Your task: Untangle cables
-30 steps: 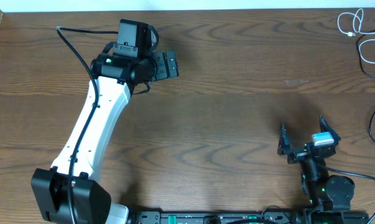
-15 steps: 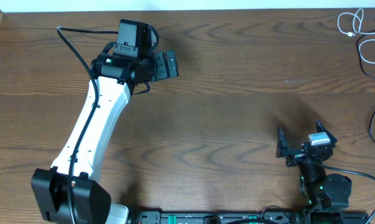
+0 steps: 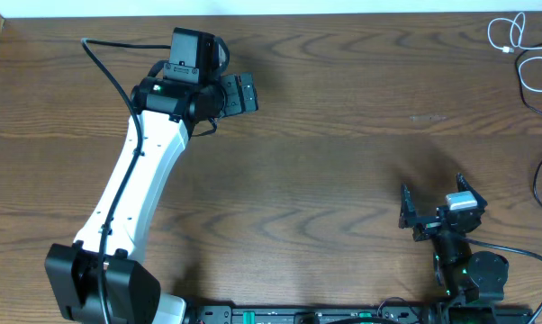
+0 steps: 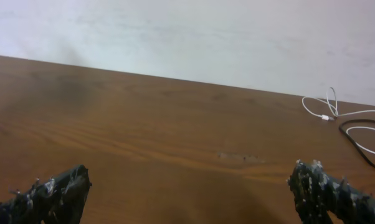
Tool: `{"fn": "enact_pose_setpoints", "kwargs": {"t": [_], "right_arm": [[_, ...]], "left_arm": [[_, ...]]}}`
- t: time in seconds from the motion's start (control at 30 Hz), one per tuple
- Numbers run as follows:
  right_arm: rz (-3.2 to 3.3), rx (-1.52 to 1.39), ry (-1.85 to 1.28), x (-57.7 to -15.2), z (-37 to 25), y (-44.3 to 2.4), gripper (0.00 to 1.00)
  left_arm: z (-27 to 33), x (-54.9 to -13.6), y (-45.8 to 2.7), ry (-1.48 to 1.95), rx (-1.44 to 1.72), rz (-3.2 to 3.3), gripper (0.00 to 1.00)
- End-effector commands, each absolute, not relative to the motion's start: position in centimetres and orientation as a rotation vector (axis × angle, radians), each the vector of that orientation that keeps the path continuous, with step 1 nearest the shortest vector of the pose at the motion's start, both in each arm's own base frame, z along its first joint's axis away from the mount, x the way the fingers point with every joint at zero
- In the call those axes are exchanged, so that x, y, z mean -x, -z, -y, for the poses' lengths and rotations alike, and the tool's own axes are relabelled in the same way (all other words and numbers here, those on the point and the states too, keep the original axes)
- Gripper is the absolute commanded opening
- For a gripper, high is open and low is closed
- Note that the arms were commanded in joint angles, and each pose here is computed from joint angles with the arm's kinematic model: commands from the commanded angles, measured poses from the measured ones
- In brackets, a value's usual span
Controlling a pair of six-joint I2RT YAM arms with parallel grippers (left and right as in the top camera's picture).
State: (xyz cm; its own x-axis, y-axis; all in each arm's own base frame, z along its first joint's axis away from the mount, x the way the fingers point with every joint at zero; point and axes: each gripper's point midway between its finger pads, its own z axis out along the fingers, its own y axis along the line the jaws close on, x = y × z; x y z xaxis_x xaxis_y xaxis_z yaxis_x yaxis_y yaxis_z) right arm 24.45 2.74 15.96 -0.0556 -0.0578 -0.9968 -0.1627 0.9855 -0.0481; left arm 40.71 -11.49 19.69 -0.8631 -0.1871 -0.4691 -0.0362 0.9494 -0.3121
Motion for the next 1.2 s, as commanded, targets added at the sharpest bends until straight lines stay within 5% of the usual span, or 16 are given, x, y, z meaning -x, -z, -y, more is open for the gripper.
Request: {"fn": "enact_pose_setpoints", "kwargs": {"t": [0.0, 0.3, 0.8, 1.17], "right_arm": [[-1.633, 0.165, -0.101, -24.4, -2.9, -15.8, 0.99], [-1.633, 0.165, -0.101, -24.4, -2.9, -15.8, 0.99], [-1.633, 0.165, -0.101, -24.4, -2.9, -15.8, 0.99], [-1.633, 0.165, -0.101, -24.4, -2.9, -15.8, 0.99]], "left_arm": [[10.3, -40.9, -19.2, 0.307, 0.180, -2.598, 0.98], [8.1, -38.6, -18.2, 0.148, 0.167, -2.689, 0.98], [4.4, -37.0, -25.7, 0.265, 0.128, -2.248, 0.98], [1.6, -30.9, -24.5, 0.229, 0.073, -1.827, 0.98]]}}
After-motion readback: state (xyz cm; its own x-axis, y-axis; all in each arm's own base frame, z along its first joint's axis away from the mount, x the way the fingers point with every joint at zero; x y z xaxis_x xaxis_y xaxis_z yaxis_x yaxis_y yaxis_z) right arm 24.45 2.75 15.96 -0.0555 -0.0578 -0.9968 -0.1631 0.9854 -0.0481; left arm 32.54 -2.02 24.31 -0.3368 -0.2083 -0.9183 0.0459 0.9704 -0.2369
